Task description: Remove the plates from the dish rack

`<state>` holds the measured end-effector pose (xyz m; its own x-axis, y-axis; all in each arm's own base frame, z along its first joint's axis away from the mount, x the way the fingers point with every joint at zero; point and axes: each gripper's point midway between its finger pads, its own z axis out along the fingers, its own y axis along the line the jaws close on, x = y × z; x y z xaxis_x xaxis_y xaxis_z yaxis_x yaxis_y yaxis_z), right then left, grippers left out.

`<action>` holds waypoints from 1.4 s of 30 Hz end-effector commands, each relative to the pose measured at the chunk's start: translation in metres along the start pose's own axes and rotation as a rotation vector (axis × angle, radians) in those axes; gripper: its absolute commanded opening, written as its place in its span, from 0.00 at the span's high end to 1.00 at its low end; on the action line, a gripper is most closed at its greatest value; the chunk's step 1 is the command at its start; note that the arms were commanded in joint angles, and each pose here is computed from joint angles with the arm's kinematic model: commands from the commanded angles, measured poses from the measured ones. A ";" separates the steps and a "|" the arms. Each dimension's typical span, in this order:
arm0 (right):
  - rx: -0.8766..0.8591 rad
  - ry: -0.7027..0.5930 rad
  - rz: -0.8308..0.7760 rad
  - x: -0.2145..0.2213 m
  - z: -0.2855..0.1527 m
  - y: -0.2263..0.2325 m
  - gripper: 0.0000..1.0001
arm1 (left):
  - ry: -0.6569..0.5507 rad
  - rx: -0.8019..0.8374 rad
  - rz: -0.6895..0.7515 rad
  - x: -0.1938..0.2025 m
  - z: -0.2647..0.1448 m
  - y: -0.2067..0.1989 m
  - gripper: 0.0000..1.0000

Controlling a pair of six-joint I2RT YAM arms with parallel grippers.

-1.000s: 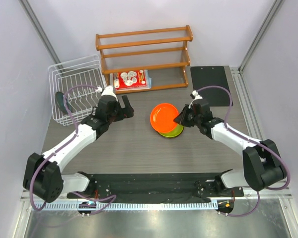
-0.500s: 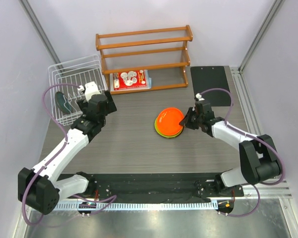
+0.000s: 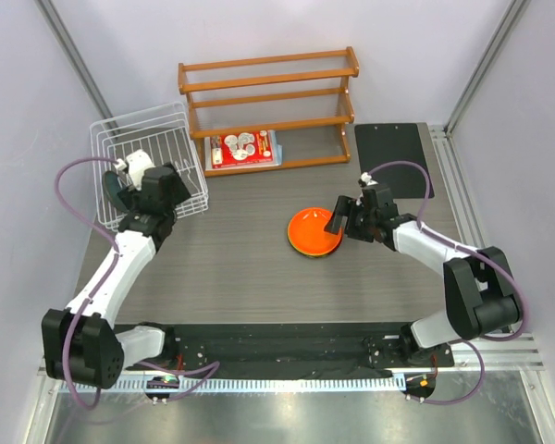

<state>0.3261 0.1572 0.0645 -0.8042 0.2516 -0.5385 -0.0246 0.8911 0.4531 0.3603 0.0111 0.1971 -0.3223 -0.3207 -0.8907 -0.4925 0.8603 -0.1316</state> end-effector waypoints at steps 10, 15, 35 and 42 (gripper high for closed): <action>0.220 -0.265 -0.062 -0.065 -0.060 -0.017 0.14 | -0.091 -0.214 -0.151 -0.062 0.043 0.070 0.00; 0.221 -0.233 -0.062 -0.063 -0.047 -0.018 0.14 | -0.062 -0.262 -0.156 -0.055 0.069 0.085 0.00; 0.211 -0.132 -0.074 -0.050 0.018 -0.028 0.16 | -0.023 -0.323 -0.167 -0.054 0.147 0.111 0.09; 0.201 -0.115 -0.071 -0.047 0.024 -0.031 0.17 | -0.021 -0.316 -0.174 -0.051 0.163 0.114 0.13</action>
<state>0.3563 0.1200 0.0382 -0.7795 0.2058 -0.5916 0.0806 0.9696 0.2311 0.4320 0.1772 0.1330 -0.2788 -0.4608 -0.8426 -0.7732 0.6281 -0.0877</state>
